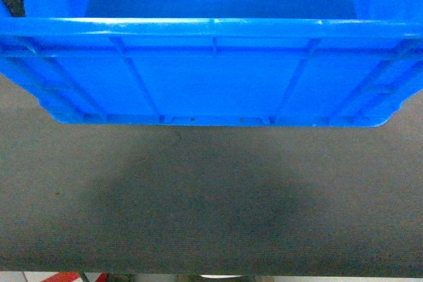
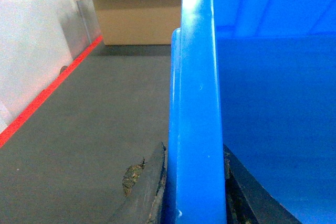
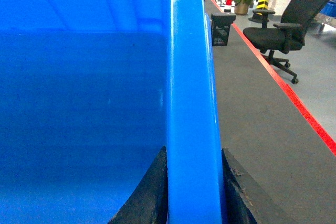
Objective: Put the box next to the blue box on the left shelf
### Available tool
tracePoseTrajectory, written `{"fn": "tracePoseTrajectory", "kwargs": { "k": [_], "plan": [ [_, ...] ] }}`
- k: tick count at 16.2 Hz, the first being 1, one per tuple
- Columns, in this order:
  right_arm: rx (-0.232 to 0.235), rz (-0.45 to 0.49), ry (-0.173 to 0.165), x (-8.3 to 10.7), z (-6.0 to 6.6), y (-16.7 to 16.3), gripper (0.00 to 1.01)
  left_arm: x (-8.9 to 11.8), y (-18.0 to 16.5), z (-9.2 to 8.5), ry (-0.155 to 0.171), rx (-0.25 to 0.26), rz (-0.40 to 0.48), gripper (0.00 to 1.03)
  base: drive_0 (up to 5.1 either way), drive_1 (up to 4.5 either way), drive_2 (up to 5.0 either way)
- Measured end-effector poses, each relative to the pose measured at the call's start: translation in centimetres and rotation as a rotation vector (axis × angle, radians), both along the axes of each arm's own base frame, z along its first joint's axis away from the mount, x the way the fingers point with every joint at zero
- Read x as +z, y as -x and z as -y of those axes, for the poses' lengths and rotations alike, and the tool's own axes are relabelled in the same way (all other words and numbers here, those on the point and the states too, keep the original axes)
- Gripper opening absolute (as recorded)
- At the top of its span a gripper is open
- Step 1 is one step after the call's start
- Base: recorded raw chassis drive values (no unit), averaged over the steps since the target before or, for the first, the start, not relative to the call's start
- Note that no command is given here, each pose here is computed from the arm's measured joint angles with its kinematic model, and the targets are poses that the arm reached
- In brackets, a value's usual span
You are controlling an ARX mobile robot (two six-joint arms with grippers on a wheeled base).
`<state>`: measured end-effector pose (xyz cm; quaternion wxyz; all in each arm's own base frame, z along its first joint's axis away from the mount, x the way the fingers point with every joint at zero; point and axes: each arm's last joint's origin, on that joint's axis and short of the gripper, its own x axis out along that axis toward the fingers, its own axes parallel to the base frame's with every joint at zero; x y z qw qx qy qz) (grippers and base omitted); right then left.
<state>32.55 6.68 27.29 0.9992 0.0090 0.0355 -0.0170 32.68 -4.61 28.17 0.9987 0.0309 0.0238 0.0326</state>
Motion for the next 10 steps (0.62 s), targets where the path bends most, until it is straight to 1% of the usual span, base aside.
{"fn": "tracePoseTrajectory", "kwargs": {
  "k": [1, 3, 4, 6, 10],
  "plan": [
    [0.002, 0.007, -0.001, 0.2, 0.02, 0.1, 0.21, 0.24, 0.15, -0.03, 0.001, 0.002, 0.008, 0.2, 0.0, 0.0, 0.0],
    [-0.002, 0.056, 0.008, 0.46, -0.13, 0.74, 0.21, 0.52, 0.41, -0.08, 0.004, 0.005, 0.024, 0.2, 0.0, 0.0, 0.0],
    [-0.004, 0.065, 0.012, 0.74, -0.12, 0.93, 0.21, 0.63, 0.46, -0.09, 0.005, 0.005, 0.029, 0.2, 0.0, 0.0, 0.0],
    [-0.008, 0.072, 0.019, 0.95, -0.08, 1.05, 0.21, 0.65, 0.48, -0.03, 0.01, 0.001, 0.031, 0.2, 0.0, 0.0, 0.0],
    [-0.008, 0.07, 0.02, 0.91, -0.08, 1.05, 0.21, 0.62, 0.48, -0.03, 0.009, 0.001, 0.027, 0.2, -0.2, -0.17, -0.2]
  ]
}}
